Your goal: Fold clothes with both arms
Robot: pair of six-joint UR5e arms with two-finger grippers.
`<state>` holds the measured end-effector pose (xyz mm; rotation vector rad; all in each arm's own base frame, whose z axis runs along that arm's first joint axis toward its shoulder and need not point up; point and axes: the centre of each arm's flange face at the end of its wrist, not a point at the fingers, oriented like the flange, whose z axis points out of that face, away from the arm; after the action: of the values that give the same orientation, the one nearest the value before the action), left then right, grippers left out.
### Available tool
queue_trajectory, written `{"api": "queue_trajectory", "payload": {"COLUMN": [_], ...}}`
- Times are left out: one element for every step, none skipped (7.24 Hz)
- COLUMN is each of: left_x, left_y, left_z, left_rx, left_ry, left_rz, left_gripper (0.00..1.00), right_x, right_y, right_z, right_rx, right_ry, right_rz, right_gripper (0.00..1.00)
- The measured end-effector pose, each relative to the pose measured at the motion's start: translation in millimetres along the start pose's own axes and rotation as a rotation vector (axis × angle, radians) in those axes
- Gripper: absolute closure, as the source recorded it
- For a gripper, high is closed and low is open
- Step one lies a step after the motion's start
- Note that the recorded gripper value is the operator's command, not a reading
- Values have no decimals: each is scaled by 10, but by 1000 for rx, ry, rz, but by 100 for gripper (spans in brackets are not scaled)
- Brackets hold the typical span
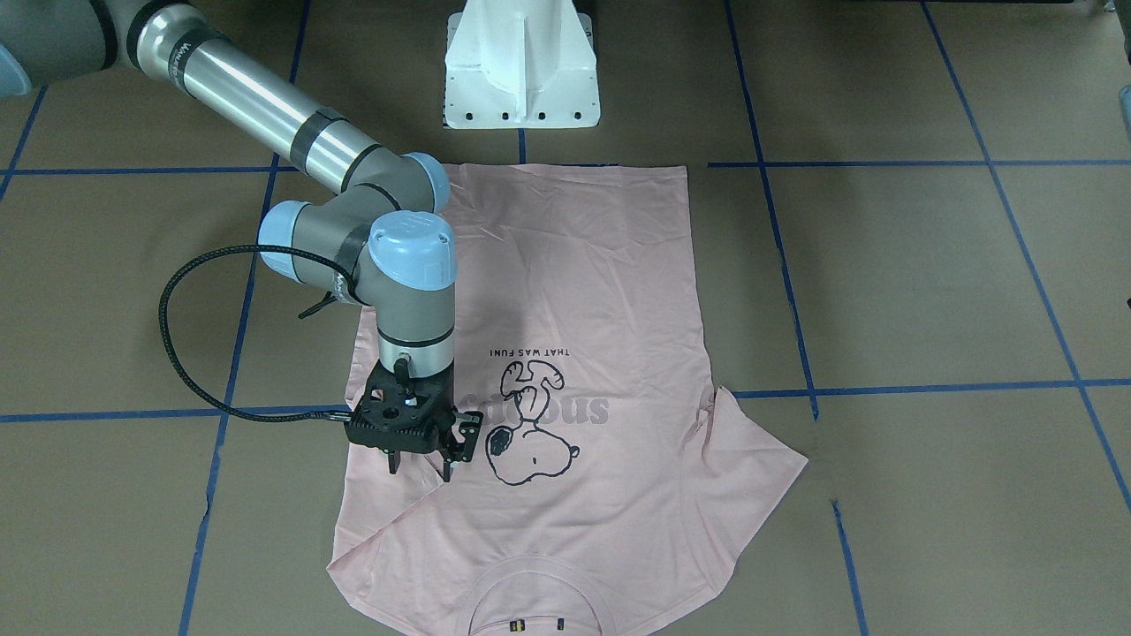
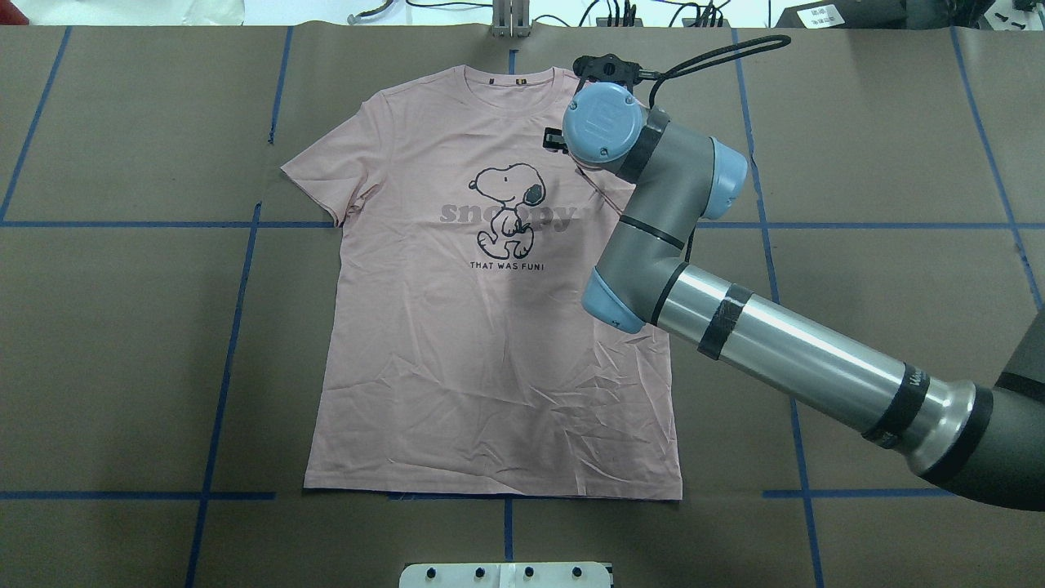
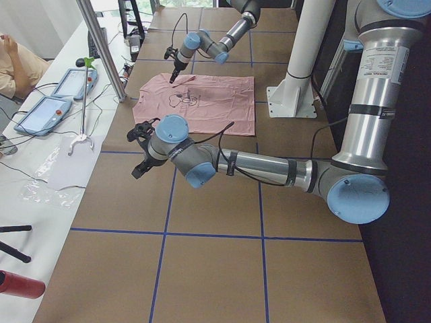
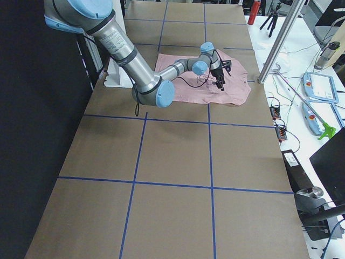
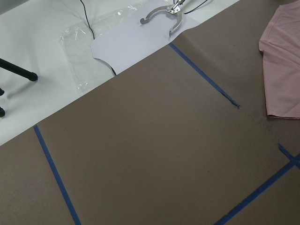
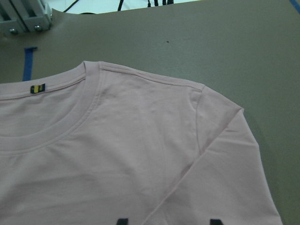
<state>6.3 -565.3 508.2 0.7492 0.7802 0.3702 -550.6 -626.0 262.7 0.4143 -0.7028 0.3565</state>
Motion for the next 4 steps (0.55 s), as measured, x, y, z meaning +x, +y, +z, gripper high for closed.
{"api": "queue_trajectory", "payload": {"left_x": [20, 128, 331, 546], "left_y": [-8, -55, -162, -305], "left_z": [27, 123, 295, 490], "left_rx": [-3, -11, -23, -28], "left_ry": [4, 21, 43, 43], "left_rz": [-20, -70, -137, -201], "left_gripper": [0, 1, 8, 14], "right_x": [57, 239, 602, 1103], "right_y": [-172, -412, -677, -927], "right_z": [-69, -142, -231, -342], "right_rx": [-46, -96, -144, -180], "right_ry": [-24, -53, -91, -130], "right_rz": [-33, -76, -125, -177], "right_gripper": [0, 0, 0, 0]}}
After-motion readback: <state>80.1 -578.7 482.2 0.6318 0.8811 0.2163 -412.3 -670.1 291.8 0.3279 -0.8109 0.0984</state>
